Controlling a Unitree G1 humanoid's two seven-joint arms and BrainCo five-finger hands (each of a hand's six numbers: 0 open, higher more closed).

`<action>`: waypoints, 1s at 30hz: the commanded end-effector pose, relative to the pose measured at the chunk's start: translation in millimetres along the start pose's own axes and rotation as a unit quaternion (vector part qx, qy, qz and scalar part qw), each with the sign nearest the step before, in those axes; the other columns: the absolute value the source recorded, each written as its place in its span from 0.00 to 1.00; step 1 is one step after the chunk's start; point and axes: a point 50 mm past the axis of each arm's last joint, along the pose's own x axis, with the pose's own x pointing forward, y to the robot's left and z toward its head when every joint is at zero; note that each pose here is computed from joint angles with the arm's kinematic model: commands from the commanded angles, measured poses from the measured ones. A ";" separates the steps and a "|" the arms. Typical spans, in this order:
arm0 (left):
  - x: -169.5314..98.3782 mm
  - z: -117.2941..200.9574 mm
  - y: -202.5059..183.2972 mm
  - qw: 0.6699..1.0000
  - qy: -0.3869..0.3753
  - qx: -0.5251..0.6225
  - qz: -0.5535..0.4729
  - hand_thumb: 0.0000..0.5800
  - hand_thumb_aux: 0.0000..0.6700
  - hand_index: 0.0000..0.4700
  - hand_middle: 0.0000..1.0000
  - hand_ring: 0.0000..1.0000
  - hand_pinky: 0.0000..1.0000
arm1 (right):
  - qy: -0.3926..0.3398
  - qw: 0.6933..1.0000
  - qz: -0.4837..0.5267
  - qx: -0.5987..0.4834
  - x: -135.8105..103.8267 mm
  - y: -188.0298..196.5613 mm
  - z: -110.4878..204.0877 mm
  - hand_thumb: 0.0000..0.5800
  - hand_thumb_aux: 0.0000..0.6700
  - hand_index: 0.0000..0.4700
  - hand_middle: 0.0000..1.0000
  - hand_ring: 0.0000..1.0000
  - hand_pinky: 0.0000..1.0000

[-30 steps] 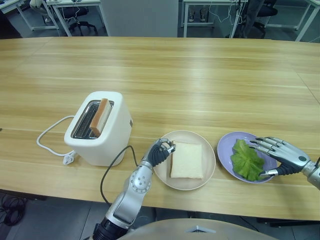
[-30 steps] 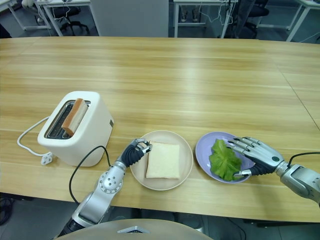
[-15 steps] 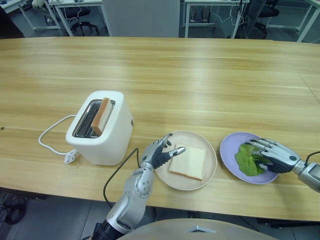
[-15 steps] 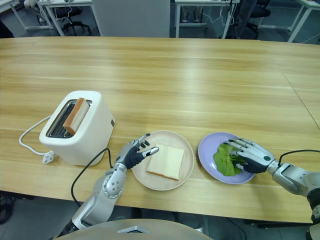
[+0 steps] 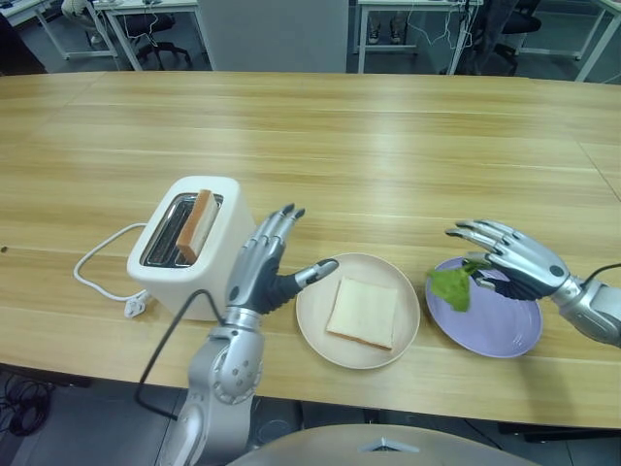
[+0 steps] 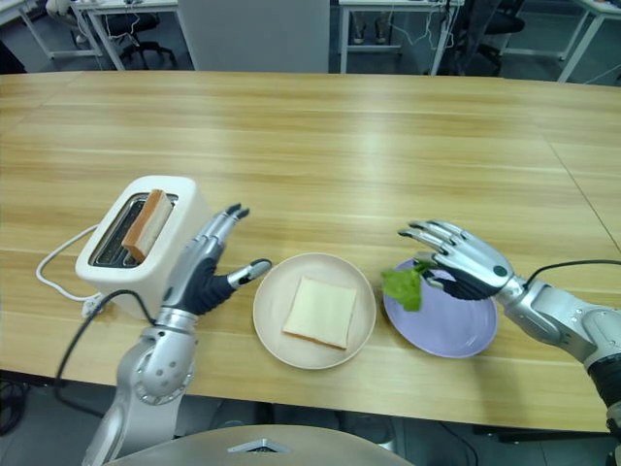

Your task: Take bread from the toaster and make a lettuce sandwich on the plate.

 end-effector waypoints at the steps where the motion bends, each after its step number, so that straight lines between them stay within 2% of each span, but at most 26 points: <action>1: -8.5 3.6 24.2 0.998 -0.002 0.043 0.040 0.00 0.00 0.00 0.00 0.00 0.00 | -0.021 0.999 -0.020 0.039 21.4 -7.6 25.0 1.00 1.00 0.98 0.00 0.00 0.00; 9: -20.3 -19.6 49.2 0.990 0.066 0.111 0.059 0.00 0.00 0.00 0.00 0.00 0.00 | -0.070 0.993 0.020 0.088 52.4 22.4 65.8 1.00 1.00 0.98 0.00 0.00 0.00; 19: -31.8 -47.9 58.8 0.974 0.131 0.175 0.059 0.00 0.00 0.00 0.00 0.00 0.00 | -0.062 0.989 0.129 0.024 51.9 78.2 63.7 1.00 1.00 0.98 0.00 0.00 0.00; 20: -31.9 -49.0 58.8 0.973 0.132 0.178 0.059 0.00 0.00 0.00 0.00 0.00 0.00 | -0.060 0.990 0.130 0.020 51.2 80.7 63.3 0.93 0.73 0.72 0.00 0.00 0.00; 23: -32.0 -52.6 56.9 0.972 0.135 0.186 0.051 0.00 0.00 0.00 0.00 0.00 0.00 | -0.049 0.993 0.109 0.000 53.2 79.9 61.0 0.97 0.83 0.81 0.00 0.00 0.00; 24: -32.6 -53.6 56.2 0.972 0.137 0.187 0.049 0.00 0.00 0.00 0.00 0.00 0.00 | -0.044 0.994 0.103 -0.007 54.2 79.3 59.7 0.88 0.65 0.63 0.00 0.00 0.00; 25: -33.2 -54.4 55.7 0.971 0.138 0.188 0.048 0.00 0.00 0.00 0.00 0.00 0.00 | -0.041 0.994 0.099 -0.013 54.9 78.8 58.9 0.00 0.00 0.00 0.00 0.00 0.00; 30: -35.0 -59.3 54.5 0.968 0.148 0.198 0.046 0.00 0.00 0.00 0.00 0.00 0.00 | -0.035 0.996 0.075 -0.015 56.2 71.9 58.9 0.00 0.00 0.00 0.00 0.00 0.00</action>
